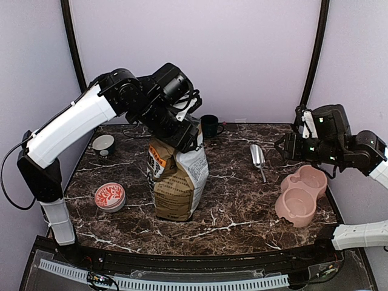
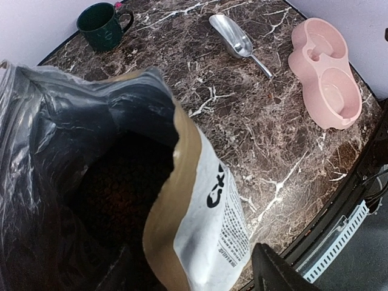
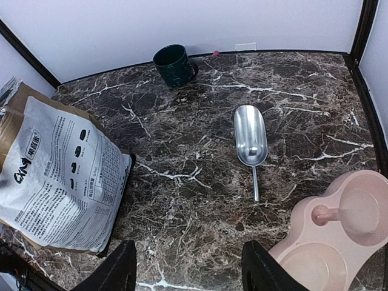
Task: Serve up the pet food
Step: Adjust the pet food bag at the center of the board.
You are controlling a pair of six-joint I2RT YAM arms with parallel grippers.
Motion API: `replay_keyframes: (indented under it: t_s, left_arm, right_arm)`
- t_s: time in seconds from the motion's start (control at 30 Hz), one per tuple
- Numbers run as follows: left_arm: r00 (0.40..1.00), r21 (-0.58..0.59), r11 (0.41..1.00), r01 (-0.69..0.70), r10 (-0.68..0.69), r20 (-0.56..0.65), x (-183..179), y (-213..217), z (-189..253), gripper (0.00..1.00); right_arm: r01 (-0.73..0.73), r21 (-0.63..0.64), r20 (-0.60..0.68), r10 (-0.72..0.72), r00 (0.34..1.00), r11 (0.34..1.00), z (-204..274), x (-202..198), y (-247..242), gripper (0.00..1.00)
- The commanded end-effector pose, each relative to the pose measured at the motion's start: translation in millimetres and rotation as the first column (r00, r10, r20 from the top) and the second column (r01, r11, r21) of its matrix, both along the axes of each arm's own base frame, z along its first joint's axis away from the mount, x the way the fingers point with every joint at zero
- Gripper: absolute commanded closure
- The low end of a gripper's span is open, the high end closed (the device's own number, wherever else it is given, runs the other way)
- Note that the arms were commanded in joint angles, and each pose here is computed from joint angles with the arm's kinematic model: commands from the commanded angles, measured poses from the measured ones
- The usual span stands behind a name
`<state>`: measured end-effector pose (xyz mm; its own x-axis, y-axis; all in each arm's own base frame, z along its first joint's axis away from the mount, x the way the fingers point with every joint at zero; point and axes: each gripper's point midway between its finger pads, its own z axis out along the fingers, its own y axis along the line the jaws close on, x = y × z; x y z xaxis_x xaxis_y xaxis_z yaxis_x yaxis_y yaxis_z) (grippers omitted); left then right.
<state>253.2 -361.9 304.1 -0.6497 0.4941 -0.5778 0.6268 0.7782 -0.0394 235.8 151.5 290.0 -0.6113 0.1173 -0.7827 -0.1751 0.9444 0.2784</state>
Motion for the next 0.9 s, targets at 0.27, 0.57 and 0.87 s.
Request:
replay_keyframes:
  t_s: [0.27,0.57,0.87]
  left_arm:
    - [0.993,0.127,0.991,-0.045,0.058,-0.103,-13,19,-27,0.32]
    - [0.995,0.012,1.0,0.002,-0.001,-0.101,-17,3,-1,0.91]
    - [0.982,-0.236,0.957,0.171,-0.186,-0.045,-41,-19,61,1.0]
  right_arm:
    - [0.0,0.033,0.027,0.0,1.0,0.999,6,3,2,0.4]
    - [0.006,0.036,0.021,-0.007,1.0,0.999,0,0,-2,0.39]
    - [-0.006,0.045,0.025,0.005,1.0,0.999,1,3,4,0.39]
